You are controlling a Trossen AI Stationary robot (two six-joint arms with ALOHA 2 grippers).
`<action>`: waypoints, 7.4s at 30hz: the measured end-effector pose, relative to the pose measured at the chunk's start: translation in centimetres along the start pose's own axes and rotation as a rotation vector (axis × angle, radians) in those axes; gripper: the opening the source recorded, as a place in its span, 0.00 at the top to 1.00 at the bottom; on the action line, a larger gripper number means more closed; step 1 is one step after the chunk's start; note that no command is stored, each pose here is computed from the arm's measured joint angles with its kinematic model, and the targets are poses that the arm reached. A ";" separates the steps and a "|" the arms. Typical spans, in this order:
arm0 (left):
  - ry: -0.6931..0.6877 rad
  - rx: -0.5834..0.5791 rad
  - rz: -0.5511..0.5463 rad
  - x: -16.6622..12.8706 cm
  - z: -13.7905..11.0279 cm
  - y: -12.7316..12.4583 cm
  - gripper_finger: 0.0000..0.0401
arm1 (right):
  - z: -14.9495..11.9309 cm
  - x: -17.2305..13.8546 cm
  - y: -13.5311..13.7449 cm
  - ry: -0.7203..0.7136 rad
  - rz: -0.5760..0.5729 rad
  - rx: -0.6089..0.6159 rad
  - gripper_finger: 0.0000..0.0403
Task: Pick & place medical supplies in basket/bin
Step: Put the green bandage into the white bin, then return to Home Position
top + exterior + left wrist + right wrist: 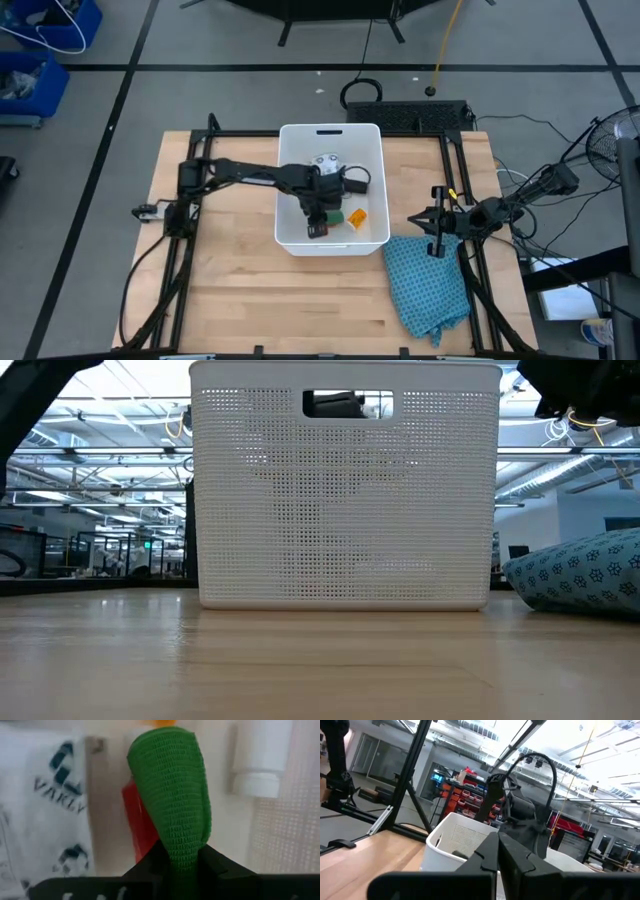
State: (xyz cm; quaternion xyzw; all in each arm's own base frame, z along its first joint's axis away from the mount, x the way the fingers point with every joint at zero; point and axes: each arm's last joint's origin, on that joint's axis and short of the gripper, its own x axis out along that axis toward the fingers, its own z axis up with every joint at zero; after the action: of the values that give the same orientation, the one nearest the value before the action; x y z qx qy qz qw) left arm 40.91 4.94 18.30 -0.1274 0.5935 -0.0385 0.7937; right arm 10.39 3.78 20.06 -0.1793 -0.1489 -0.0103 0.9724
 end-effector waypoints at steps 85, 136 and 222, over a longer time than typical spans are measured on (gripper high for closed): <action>-1.309 0.394 0.195 -7.0 -29.8 -0.6 1.00 | -1.9 0.6 -2.4 0.039 0.031 0.257 1.00; -1.226 0.359 0.177 -6.3 -30.0 -0.4 0.91 | -1.3 0.7 -2.7 -0.028 0.012 0.241 1.00; -1.227 0.358 0.177 -6.3 -30.0 -0.4 0.91 | -1.3 0.7 -2.7 -0.028 0.012 0.241 1.00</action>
State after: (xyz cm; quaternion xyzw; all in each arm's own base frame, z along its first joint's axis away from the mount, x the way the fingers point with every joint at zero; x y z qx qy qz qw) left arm 10.52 1.21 16.37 0.0577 0.0244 0.0086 0.9980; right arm 11.17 0.82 20.06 -0.0619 -0.1615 0.0158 0.9848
